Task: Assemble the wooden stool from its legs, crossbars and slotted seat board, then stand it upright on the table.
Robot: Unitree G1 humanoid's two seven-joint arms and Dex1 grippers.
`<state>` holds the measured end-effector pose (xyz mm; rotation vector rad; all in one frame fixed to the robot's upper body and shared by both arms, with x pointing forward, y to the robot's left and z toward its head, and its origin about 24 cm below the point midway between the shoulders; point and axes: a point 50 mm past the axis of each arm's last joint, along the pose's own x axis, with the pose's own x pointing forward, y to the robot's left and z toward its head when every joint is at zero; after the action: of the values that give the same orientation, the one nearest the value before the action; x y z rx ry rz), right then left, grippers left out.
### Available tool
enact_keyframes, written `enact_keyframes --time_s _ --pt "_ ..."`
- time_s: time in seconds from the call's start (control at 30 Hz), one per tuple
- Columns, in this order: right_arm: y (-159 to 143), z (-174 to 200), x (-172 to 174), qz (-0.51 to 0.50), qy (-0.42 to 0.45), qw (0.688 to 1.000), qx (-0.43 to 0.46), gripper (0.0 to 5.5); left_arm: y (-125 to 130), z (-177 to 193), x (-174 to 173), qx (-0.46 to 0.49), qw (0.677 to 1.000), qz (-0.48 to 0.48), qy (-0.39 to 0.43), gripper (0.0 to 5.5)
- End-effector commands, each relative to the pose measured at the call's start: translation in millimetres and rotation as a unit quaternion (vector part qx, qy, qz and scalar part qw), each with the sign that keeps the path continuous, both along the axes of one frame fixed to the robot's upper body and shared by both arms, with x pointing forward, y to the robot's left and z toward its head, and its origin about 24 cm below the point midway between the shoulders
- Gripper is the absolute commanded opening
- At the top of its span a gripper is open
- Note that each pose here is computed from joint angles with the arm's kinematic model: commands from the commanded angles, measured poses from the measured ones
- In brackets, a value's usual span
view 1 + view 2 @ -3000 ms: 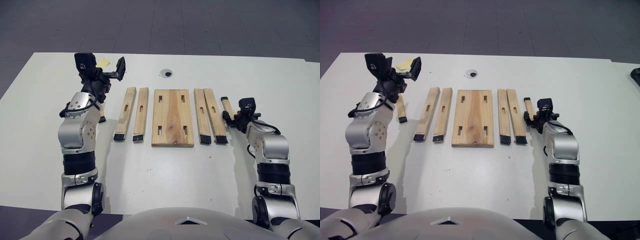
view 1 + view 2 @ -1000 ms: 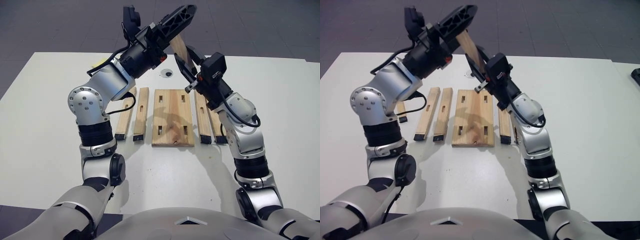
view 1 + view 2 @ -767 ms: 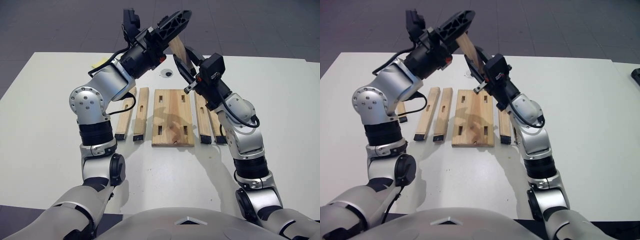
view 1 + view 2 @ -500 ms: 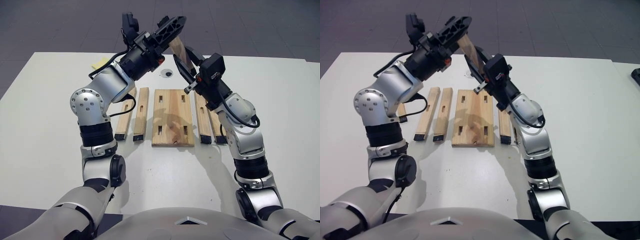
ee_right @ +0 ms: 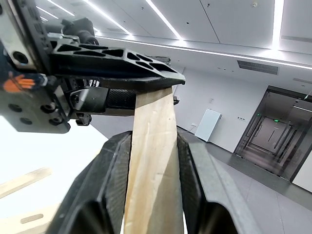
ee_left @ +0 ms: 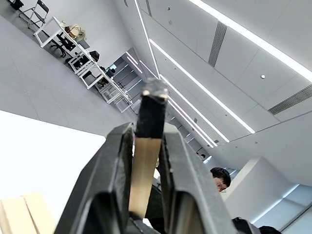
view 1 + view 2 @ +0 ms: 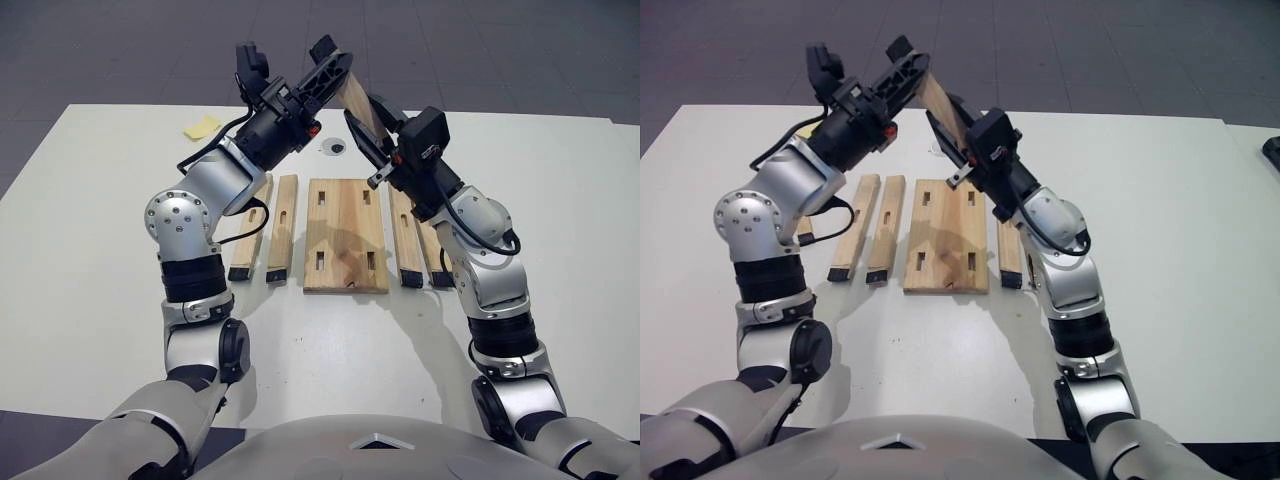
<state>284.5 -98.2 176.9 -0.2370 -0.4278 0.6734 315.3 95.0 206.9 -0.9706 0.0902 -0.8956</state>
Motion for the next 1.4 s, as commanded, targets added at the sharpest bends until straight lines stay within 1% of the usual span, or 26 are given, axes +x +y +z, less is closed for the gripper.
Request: enact_keyframes --time_s 0.03,0.13,0.23,0.3,0.33,0.47,0.53,0.63,0.7,0.77,0.83,0.87,0.97,1.07,1.1,1.17,1.27,1.4 --pt "-5 -6 6 -0.024 0.019 0.999 -0.013 1.30 -3 4 -1 0.026 0.999 0.018 -0.043 0.54" --pt "-6 -10 9 -0.037 0.028 0.999 -0.028 1.30 -5 3 -1 0.071 0.994 0.040 -0.074 0.48" --pt "-8 -17 13 -0.054 0.039 0.996 -0.052 1.30 -1 4 -2 0.071 0.993 0.048 -0.077 0.44" --pt "-9 -23 16 -0.066 0.048 0.994 -0.069 1.30 2 5 -4 0.088 0.989 0.065 -0.100 0.44" --pt "-10 -25 17 -0.071 0.051 0.993 -0.077 1.68 2 6 -4 0.097 0.987 0.071 -0.110 0.44" --pt "-13 -42 23 -0.095 0.065 0.982 -0.150 2.30 8 4 -2 0.149 0.972 0.108 -0.144 0.42" --pt "-14 -51 23 -0.100 0.066 0.975 -0.186 2.58 13 4 0 0.146 0.970 0.129 -0.146 0.42" --pt "-16 -60 20 -0.097 0.079 0.971 -0.202 2.95 24 5 4 0.144 0.963 0.173 -0.150 0.42" --pt "-25 -63 16 -0.107 0.088 0.970 -0.201 3.25 41 4 4 0.150 0.953 0.218 -0.148 0.42" --pt "-38 -61 15 -0.136 0.087 0.967 -0.196 3.51 65 -1 -1 0.179 0.935 0.269 -0.146 0.42" --pt "-52 -56 18 -0.182 0.086 0.963 -0.178 3.79 83 -8 -8 0.221 0.914 0.310 -0.143 0.42" --pt "-60 -51 20 -0.216 0.086 0.960 -0.156 3.96 89 -14 -14 0.244 0.903 0.327 -0.138 0.42" --pt "-77 -42 24 -0.308 0.094 0.944 -0.075 4.36 100 -37 -29 0.284 0.883 0.358 -0.103 0.42" --pt "-84 -37 23 -0.359 0.097 0.928 -0.014 4.96 99 -59 -39 0.333 0.863 0.369 -0.086 0.42" --pt "-87 -34 23 -0.374 0.095 0.923 0.010 5.04 98 -66 -39 0.336 0.863 0.369 -0.078 0.42" --pt "-91 -27 25 -0.401 0.093 0.910 0.058 5.38 95 -79 -39 0.343 0.861 0.370 -0.064 0.42" --pt "-95 -18 28 -0.420 0.090 0.896 0.109 5.40 91 -90 -40 0.348 0.858 0.374 -0.054 0.42" --pt "-94 -14 29 -0.430 0.082 0.890 0.126 5.40 89 -103 -41 0.364 0.849 0.380 -0.045 0.42"
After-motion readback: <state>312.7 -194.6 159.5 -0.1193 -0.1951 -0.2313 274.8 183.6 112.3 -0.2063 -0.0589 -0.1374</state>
